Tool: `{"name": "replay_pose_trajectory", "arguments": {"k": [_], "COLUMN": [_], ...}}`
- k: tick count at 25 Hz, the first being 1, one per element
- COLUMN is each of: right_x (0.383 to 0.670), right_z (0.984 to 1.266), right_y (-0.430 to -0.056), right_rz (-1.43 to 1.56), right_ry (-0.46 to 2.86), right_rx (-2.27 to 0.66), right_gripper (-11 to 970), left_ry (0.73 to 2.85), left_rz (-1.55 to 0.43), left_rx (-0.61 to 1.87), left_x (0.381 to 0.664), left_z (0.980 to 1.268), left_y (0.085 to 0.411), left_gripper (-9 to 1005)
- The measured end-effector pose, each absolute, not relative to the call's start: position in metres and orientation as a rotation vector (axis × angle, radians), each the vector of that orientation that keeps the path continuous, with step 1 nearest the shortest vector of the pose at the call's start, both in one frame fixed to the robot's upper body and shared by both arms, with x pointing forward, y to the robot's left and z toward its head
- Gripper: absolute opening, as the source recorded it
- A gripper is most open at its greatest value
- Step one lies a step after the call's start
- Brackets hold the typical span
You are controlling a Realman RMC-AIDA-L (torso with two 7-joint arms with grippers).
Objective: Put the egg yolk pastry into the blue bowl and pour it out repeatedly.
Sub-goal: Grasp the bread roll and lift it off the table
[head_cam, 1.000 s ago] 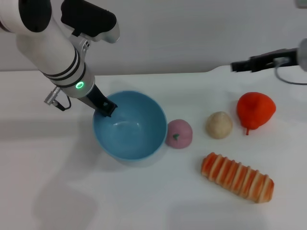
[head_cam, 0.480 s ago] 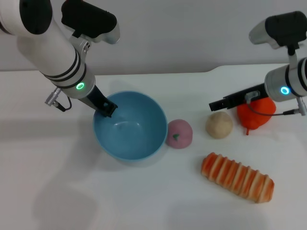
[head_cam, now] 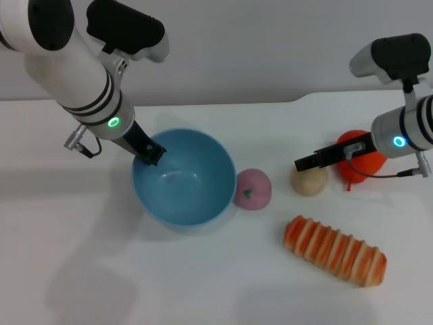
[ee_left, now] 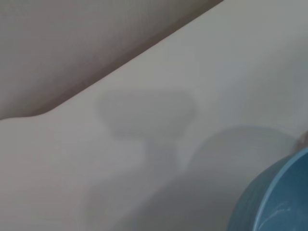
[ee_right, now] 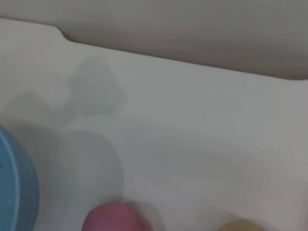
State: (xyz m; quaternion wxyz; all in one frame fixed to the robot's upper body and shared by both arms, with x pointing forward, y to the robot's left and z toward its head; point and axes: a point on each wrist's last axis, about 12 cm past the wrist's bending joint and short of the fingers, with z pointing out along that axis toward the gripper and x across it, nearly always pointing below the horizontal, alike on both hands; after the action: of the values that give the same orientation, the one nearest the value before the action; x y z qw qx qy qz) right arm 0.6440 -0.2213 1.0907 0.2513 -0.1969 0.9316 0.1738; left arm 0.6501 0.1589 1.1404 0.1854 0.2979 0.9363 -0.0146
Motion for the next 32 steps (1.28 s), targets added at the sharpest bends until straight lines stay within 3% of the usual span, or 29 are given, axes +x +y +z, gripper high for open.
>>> {"name": "replay_pose_trajectory", "arguments": {"k": [27, 30, 32], "right_x": [0.638, 0.637, 0.638], "right_z": [1.072, 1.069, 1.068], "right_y": [-0.232, -0.234, -0.234], "right_rz": [0.393, 0.383, 0.376], "right_ry": [2.572, 2.572, 2.569], "right_rx": [-0.488, -0.477, -0.471], "right_gripper": [500, 248, 170], "left_ry": [2.619, 2.616, 2.614], "left_rz": [-0.02, -0.021, -0.021], "left_rx": [0.88, 0.88, 0.88], "left_x": [0.648, 0.648, 0.649], "left_z": [1.137, 1.137, 1.137], "left_y": [0.153, 0.153, 0.153], "left_gripper": [-1, -1, 0]}}
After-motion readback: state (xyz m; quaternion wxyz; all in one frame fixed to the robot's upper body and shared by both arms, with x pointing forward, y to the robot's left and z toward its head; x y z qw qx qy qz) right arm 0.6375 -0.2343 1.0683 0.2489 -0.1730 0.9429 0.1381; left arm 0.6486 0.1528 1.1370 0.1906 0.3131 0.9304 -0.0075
